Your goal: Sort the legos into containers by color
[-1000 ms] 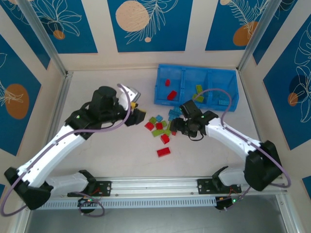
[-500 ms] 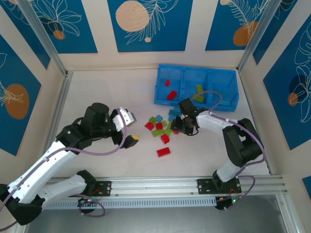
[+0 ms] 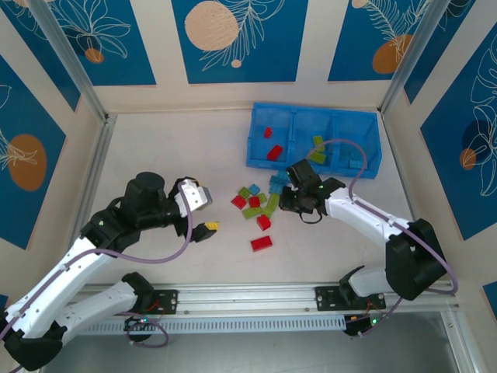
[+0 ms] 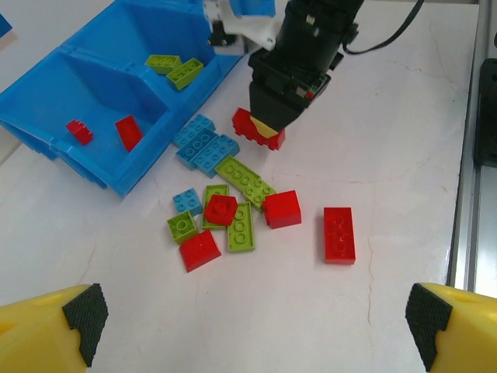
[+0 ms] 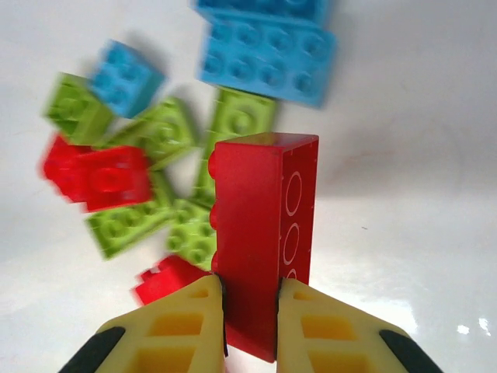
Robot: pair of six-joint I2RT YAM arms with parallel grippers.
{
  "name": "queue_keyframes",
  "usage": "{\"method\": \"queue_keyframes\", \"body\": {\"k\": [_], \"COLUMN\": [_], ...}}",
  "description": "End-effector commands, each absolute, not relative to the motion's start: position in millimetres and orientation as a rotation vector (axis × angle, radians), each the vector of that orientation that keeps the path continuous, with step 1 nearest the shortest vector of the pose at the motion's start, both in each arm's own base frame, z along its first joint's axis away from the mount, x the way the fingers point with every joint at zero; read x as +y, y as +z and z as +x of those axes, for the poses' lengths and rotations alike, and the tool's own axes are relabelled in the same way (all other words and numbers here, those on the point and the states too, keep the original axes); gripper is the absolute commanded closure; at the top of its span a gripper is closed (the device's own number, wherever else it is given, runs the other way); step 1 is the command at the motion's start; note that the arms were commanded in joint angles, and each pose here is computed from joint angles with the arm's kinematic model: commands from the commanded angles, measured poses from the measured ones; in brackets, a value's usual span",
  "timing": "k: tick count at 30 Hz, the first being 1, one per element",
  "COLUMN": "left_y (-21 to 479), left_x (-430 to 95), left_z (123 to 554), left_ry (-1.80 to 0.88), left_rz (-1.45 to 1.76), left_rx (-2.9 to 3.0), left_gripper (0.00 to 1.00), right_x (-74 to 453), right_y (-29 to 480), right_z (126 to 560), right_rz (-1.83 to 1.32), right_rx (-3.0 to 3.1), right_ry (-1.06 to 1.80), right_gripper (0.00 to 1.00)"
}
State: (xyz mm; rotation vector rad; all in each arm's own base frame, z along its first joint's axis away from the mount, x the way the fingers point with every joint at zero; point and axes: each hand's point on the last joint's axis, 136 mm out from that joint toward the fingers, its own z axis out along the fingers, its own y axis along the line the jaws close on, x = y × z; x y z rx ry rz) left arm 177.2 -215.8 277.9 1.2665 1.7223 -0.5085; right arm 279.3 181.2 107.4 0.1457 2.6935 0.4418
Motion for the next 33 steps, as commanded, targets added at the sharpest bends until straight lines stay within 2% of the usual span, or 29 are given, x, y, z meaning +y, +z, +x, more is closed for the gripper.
{"method": "queue_keyframes", "body": {"k": [1,7,14,19,24,29,33], "left_y": [278.0,270.5,265.1,261.2,260.6,260.5,261.0], "left_x": [-215.0,-214.0,-210.6,-207.6,-207.5,-207.7,-210.0], "left_z": [179.3,181.4,184.8,188.9,189.3,189.4,188.7], "left_ry": [-0.489,-0.48,-0.461,-0.435,-0.431,-0.434,-0.447], "left_rz": [1.267,1.267,1.244,1.23,1.233,1.232,1.241], "left_rx": [1.699,1.716,1.752,1.782,1.786,1.79,1.784], "left_gripper": [0.0,0.0,0.0,0.0,0.0,0.0,0.0], "right_x": [196.1,225.1,230.0,231.7,228.5,218.6,200.4], "right_y": [157.7,198.9,186.2,191.8,225.4,248.7,224.5], "right_z": [300.8,377.9,476.3,508.9,494.9,427.0,369.5], "right_rz": [0.036,-0.051,0.013,-0.007,-0.044,-0.034,0.095], "right_rx": [2.543,2.428,2.468,2.496,2.469,2.43,2.412], "right_ry": [0.45,0.456,0.413,0.391,0.381,0.381,0.399], "right_gripper": [0.82,0.83,0.81,0.56,0.53,0.51,0.43]}}
